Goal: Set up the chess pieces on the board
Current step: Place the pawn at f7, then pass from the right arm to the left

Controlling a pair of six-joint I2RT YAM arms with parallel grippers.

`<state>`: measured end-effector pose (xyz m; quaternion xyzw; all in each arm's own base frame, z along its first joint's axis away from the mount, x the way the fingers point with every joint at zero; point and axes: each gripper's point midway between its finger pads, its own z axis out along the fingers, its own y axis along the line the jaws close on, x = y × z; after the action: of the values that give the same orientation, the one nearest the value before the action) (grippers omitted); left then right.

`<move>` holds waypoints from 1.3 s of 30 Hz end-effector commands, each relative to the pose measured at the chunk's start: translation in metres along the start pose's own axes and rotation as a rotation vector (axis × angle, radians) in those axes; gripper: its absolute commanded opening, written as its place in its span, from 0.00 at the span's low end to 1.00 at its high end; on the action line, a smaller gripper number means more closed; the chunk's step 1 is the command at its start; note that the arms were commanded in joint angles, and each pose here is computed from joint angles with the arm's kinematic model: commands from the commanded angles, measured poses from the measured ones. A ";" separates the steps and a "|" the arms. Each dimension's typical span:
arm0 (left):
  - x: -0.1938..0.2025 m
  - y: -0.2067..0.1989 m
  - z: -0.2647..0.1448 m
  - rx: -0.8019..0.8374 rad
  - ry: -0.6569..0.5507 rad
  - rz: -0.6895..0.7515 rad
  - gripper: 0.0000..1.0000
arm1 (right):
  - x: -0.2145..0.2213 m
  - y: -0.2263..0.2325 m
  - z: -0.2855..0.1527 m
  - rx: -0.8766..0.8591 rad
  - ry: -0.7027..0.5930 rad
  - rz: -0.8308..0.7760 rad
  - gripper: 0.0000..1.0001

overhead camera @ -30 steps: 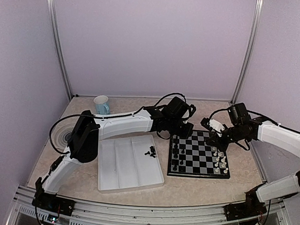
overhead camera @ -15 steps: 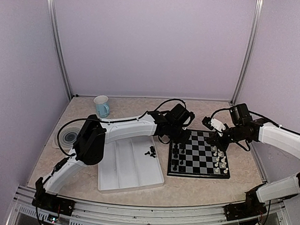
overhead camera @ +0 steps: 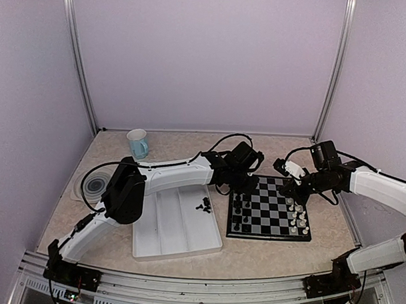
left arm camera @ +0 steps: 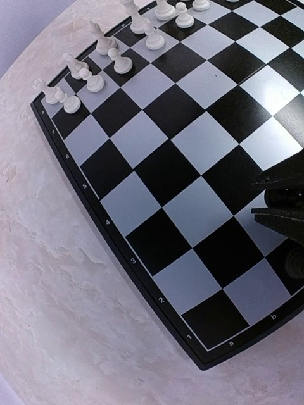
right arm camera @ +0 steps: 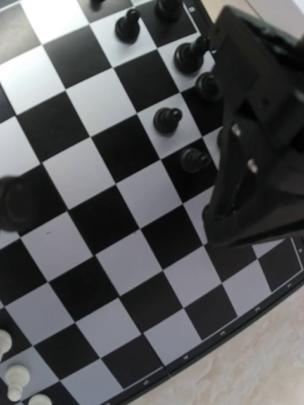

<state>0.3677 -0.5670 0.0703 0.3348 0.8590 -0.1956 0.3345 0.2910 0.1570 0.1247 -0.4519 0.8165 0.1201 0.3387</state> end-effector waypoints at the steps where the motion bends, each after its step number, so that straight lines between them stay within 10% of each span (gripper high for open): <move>1: 0.002 0.001 0.009 -0.019 -0.010 0.014 0.13 | 0.001 -0.001 0.000 -0.004 -0.012 0.017 0.04; 18: -0.006 0.000 0.007 -0.014 -0.035 0.014 0.26 | 0.001 -0.001 0.002 -0.010 -0.013 0.018 0.04; 27: -0.059 -0.010 -0.051 0.053 -0.161 -0.031 0.49 | -0.010 -0.001 -0.009 -0.013 -0.024 -0.027 0.05; 39: -0.071 -0.023 -0.179 0.689 -0.216 -0.445 0.54 | -0.059 0.007 -0.021 -0.090 -0.070 -0.167 0.08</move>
<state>0.3467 -0.5030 0.2269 0.2177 0.8054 -0.4471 0.3225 0.2979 0.1738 0.1676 -0.4979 0.7772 0.1332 0.3610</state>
